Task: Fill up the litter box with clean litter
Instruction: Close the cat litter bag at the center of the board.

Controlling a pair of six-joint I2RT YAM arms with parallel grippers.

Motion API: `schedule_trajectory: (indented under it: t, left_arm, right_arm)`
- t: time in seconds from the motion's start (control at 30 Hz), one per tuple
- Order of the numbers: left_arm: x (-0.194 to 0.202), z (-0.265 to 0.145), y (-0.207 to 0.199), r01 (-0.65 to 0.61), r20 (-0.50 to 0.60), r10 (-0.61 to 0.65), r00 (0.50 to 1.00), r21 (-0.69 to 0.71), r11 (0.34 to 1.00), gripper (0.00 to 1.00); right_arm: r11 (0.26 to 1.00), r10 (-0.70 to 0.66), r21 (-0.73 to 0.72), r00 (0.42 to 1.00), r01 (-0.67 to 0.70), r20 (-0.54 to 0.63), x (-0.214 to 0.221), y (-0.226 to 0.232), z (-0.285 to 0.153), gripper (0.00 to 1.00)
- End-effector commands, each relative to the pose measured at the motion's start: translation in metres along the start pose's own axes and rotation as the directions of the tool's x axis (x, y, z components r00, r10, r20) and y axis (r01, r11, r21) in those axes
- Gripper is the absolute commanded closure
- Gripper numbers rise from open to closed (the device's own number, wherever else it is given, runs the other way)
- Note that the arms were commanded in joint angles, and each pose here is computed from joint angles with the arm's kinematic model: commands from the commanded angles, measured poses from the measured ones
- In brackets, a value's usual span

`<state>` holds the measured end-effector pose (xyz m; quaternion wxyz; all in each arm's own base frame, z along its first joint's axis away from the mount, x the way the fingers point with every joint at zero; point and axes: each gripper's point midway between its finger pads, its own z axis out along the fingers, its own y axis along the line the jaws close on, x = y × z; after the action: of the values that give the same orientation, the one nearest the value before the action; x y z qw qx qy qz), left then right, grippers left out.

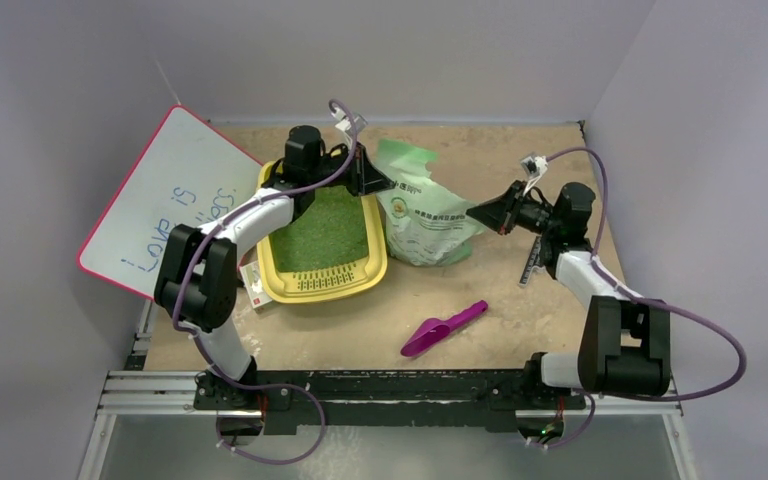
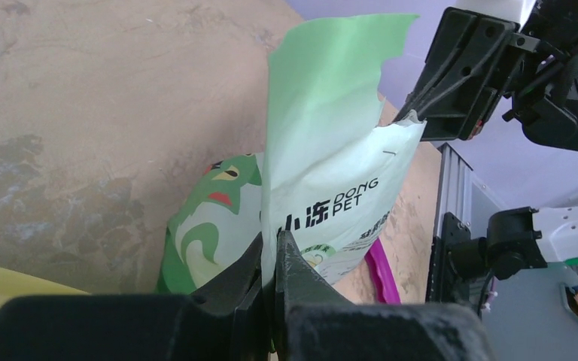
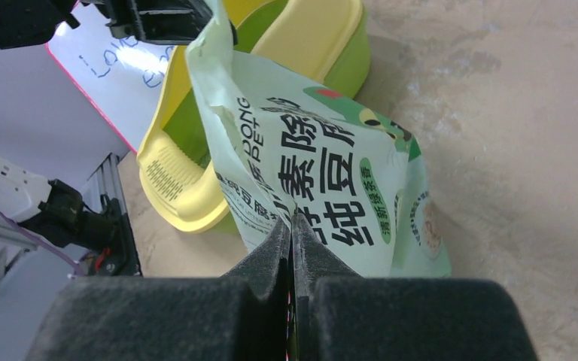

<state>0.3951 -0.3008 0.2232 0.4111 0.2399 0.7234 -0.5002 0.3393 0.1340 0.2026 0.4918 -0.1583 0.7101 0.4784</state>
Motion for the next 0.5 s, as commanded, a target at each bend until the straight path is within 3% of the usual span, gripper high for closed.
schedule_trajectory:
  t: [0.0,0.3,0.47]
  left_arm:
    - [-0.042,-0.014,-0.029,-0.116,0.051,0.112,0.992,0.072,0.991,1.00]
    - [-0.034,-0.014,-0.011,-0.123,0.024,0.123,0.992,-0.010,0.992,1.00]
    - [-0.033,-0.011,-0.005,-0.125,0.030,0.125,0.992,-0.017,0.992,1.00]
  right_arm:
    - [0.992,0.080,0.100,0.997,-0.079,-0.006,-0.006,-0.008,-0.005,1.00]
    - [0.990,0.004,0.140,1.000,-0.004,-0.001,-0.007,-0.019,0.000,1.00]
    - [0.995,-0.016,0.099,1.000,0.018,-0.025,0.004,-0.019,0.019,0.88]
